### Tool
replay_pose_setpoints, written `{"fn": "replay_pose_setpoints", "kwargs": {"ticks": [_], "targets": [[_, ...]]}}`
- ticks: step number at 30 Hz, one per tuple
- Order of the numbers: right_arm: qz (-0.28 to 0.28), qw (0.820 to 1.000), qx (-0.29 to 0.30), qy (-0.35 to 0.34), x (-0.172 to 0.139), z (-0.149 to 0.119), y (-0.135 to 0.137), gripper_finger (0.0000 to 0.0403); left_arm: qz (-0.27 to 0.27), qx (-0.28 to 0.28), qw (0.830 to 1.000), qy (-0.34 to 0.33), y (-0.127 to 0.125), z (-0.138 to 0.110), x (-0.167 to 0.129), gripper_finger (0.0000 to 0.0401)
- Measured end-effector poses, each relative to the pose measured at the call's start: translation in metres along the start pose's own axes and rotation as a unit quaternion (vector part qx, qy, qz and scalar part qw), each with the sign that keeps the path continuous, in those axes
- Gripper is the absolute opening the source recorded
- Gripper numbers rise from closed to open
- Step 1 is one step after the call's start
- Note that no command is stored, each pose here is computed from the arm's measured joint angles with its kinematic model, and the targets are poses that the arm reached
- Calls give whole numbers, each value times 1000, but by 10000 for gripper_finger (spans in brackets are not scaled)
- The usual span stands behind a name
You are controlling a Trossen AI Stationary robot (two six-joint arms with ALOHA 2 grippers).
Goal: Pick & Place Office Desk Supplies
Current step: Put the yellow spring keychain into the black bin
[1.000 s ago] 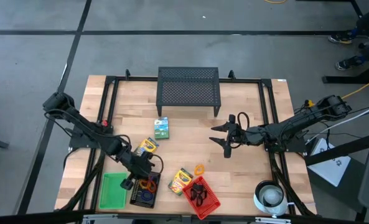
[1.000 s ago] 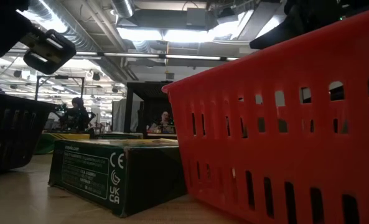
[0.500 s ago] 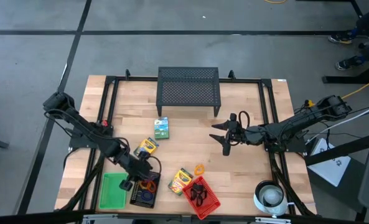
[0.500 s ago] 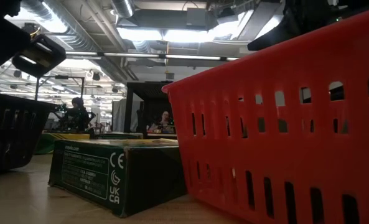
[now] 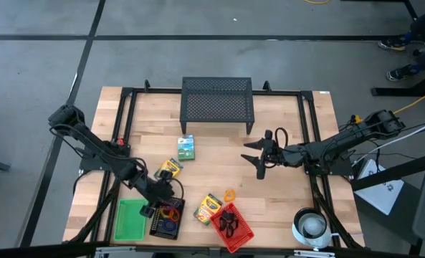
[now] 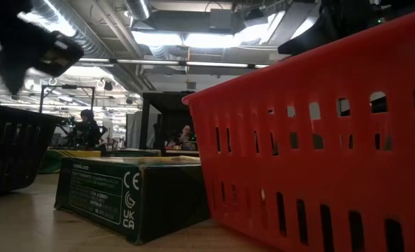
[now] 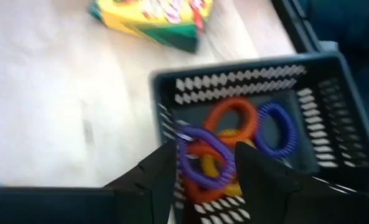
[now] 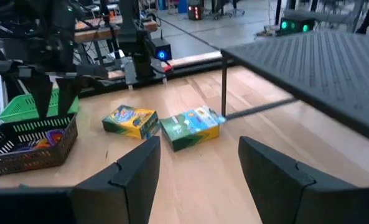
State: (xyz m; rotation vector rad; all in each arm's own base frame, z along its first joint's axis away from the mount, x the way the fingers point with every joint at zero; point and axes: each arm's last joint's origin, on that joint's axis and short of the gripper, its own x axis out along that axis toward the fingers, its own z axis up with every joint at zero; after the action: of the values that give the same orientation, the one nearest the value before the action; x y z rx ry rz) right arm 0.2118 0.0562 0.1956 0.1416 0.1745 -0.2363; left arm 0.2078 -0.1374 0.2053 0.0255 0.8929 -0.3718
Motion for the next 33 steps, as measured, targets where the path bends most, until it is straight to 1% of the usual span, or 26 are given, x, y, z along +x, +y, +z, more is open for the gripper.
{"fn": "replay_pose_setpoints", "kwargs": {"ticks": [4,8,10,13,16,19,21,23,26,28,30,32,33], "targets": [[3,1000,-17,-16,0,3,1,219,42,14,999,-27,11,6,-7,159],[-3,999,-32,-27,0,6,1,219,76,15,996,-38,31,11,-10,159],[-27,998,-40,-36,0,7,0,219,104,14,994,-39,46,13,-11,159],[-107,991,-48,-67,-1,13,-4,219,127,10,990,-58,70,20,-12,159],[-220,969,-67,-87,-4,17,-10,219,115,6,989,-93,93,28,-16,159],[-326,935,-112,-79,-8,21,-14,219,111,-2,986,-127,113,33,-21,159],[-377,913,-141,-68,-10,28,-15,219,126,-15,982,-142,127,35,-22,159],[-410,897,-155,-58,-11,34,-14,219,139,-22,979,-145,139,34,-20,159],[-430,885,-173,-43,-11,35,-15,219,117,-18,980,-160,157,36,-7,159],[-456,873,-167,-36,-12,35,-17,219,101,-18,980,-169,167,36,7,159],[-480,861,-168,-25,-14,30,-19,219,102,-12,981,-164,177,39,19,159],[-492,855,-165,-22,-16,22,-22,219,107,-2,982,-156,186,44,27,159],[-491,856,-160,-26,-17,17,-24,219,108,4,982,-155,192,48,30,159]]}}
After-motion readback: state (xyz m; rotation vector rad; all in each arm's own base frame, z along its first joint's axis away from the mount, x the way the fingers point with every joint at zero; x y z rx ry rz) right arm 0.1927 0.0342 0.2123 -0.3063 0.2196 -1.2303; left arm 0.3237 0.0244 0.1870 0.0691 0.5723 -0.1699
